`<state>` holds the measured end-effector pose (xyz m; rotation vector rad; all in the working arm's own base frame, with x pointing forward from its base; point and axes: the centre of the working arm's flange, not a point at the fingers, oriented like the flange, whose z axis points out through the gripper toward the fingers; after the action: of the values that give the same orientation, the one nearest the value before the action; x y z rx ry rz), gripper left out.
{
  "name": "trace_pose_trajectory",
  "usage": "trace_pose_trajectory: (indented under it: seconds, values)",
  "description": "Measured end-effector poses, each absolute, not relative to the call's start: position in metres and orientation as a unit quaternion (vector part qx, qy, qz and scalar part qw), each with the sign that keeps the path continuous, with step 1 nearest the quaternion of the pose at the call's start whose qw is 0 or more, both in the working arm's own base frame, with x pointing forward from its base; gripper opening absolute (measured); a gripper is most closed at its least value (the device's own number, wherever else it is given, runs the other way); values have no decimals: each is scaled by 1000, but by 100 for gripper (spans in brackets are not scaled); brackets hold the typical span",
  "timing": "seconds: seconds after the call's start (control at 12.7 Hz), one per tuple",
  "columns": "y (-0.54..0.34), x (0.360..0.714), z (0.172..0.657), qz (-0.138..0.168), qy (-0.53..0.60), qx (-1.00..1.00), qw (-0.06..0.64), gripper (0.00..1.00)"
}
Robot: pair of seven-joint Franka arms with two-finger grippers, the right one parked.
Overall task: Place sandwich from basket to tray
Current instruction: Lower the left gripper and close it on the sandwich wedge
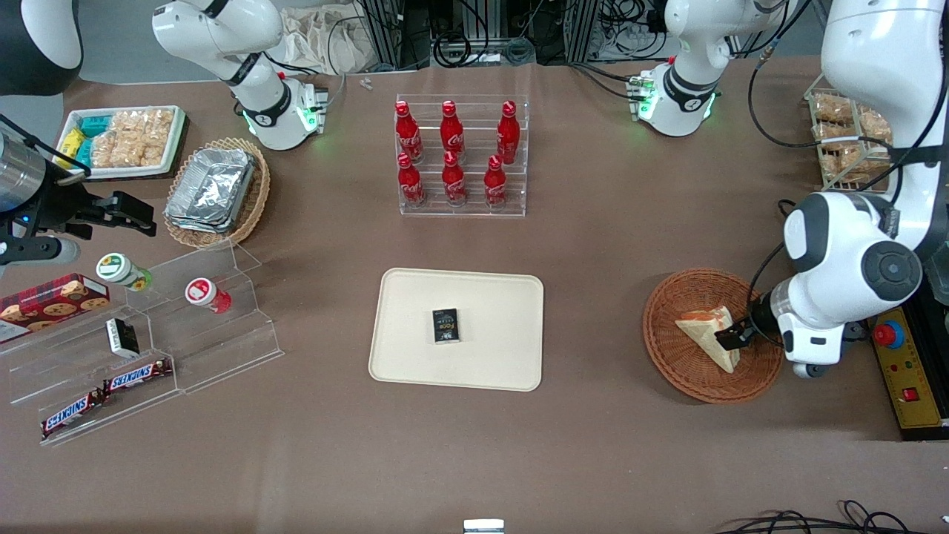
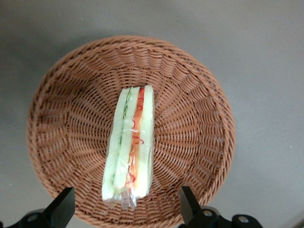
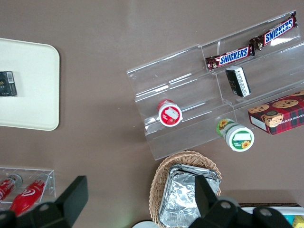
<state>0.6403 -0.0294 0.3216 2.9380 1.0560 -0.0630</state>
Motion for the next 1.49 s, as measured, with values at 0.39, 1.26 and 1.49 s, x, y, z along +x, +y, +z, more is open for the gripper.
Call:
trace_pose_trajectory:
  seconds: [0.39,1.26,1.49]
  values:
    - [-29,643,287,-22,342,939,14,100]
    - [-30,636,249,-32,359,933,14,97]
    - [-30,636,248,-31,366,930,15,64]
